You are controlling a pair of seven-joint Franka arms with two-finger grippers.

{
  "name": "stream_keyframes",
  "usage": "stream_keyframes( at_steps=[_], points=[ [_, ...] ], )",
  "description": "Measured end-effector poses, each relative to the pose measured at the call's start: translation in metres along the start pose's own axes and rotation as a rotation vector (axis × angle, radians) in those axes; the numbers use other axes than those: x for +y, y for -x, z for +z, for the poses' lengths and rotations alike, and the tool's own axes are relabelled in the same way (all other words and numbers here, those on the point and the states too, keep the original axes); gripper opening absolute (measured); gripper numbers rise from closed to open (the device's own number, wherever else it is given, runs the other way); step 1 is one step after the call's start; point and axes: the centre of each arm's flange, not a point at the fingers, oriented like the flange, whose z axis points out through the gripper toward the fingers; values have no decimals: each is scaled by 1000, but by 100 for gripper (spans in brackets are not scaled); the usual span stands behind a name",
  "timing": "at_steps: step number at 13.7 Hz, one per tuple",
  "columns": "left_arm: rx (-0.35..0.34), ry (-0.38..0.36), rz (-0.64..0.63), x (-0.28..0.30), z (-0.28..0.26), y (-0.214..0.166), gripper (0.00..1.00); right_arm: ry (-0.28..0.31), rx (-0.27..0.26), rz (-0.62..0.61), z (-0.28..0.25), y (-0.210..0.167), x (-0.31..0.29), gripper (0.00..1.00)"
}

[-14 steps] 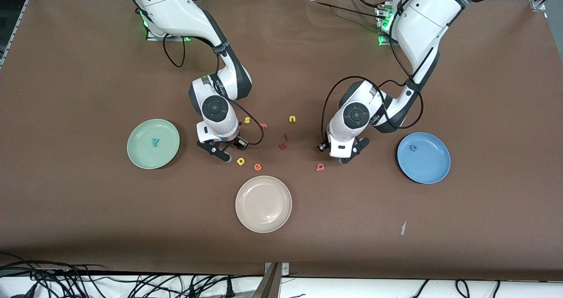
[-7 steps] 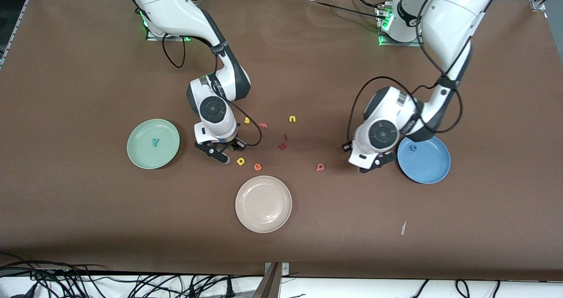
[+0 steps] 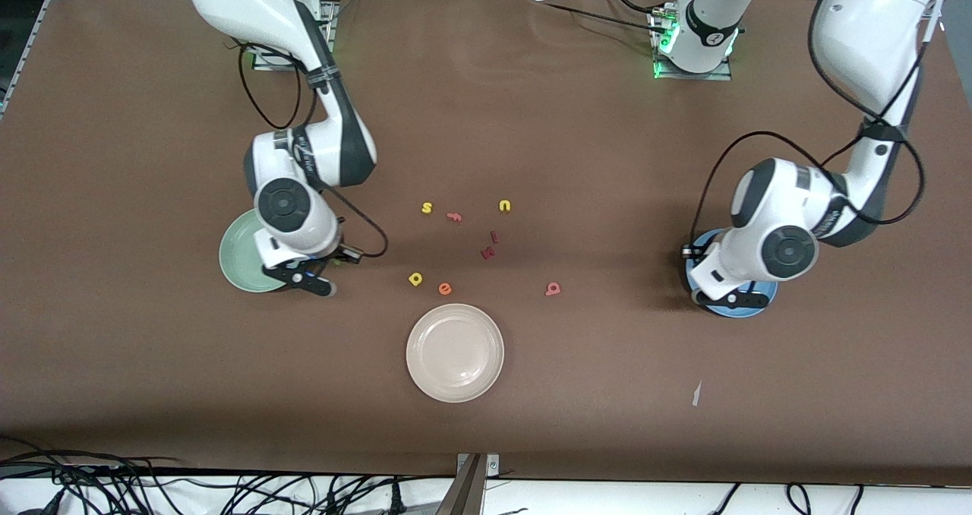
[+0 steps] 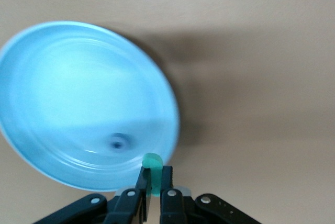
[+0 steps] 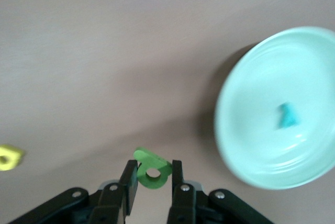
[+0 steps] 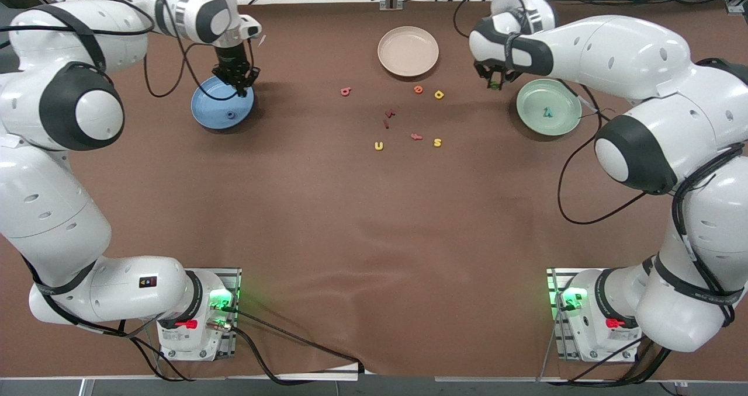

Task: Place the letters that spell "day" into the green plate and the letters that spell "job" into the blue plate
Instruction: 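Put green d on green plate while the left gripper puts teal letter on blue, then grasp yellow a with the right gripper while the left gripper grasps pink b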

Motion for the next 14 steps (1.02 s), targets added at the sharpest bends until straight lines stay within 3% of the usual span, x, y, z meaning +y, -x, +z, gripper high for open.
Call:
stream_keyframes(
  at_steps=[2,6,9,11,14],
  points=[
    [1,-16,105,-28,6,4,11,15,-22,-32,7,-15,33,30],
    [144,-23,171,-48,51,21,15,-25,-112,-36,52,-26,91,30],
    [161,-26,161,-47,37,25,41,-22,-82,-30,85,-21,113,30],
    [186,17,92,-32,14,21,63,-17,-76,-28,96,-16,115,33],
    [201,76,-112,43,-1,6,94,-31,-91,-27,78,-17,103,62]
  ],
)
